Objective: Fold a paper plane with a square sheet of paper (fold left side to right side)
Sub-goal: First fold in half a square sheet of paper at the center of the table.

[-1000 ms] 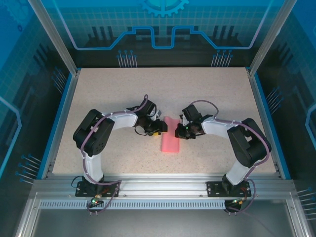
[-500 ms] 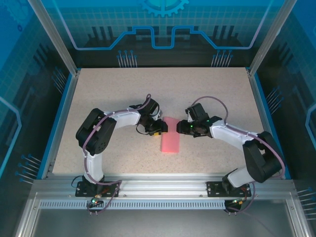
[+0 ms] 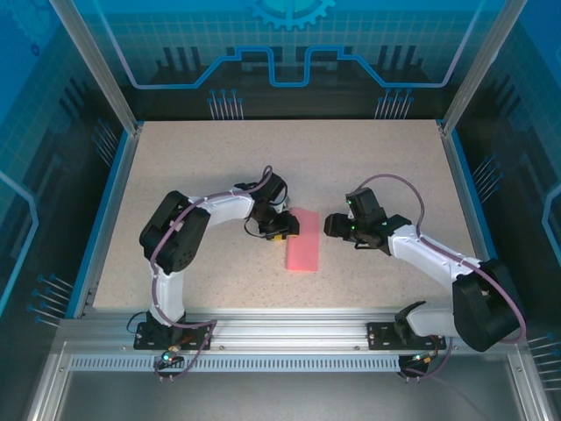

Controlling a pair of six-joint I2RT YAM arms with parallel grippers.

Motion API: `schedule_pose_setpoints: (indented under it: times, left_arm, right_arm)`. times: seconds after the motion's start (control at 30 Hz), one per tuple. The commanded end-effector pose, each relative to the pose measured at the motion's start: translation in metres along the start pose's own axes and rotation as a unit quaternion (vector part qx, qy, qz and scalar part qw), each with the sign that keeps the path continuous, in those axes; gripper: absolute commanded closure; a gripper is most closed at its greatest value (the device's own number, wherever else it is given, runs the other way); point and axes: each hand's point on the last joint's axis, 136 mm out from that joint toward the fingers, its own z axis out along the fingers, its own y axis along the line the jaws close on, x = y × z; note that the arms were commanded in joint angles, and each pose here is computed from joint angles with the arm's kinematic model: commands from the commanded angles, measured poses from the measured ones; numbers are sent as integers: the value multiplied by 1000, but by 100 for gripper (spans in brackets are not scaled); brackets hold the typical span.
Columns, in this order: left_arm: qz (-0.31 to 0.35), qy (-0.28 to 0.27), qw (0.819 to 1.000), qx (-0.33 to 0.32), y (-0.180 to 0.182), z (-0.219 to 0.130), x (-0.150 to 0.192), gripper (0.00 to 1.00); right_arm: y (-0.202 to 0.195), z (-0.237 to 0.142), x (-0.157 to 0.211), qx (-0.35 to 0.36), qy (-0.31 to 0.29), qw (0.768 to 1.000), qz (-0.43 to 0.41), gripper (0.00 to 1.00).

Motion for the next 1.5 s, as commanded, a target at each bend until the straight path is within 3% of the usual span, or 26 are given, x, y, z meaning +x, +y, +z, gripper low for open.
schedule_pose_setpoints:
  times: [0.0,0.37,1.17,1.47]
  left_arm:
    - [6,40,998,-38,16,29,21,54]
    - [2,48,997,-55,17,36,21,48]
    - [6,51,997,-66,20,38,23,51]
    - [7,51,996,-66,20,38,24,51]
  right_arm:
    - [-11,-5,1,15,-3,1000,9,36]
    - [-14,-8,4,13,-1,1000,12,35]
    - [-12,-4,10,3,13,1000,7,34]
    - [3,4,15,-34,29,999,12,35]
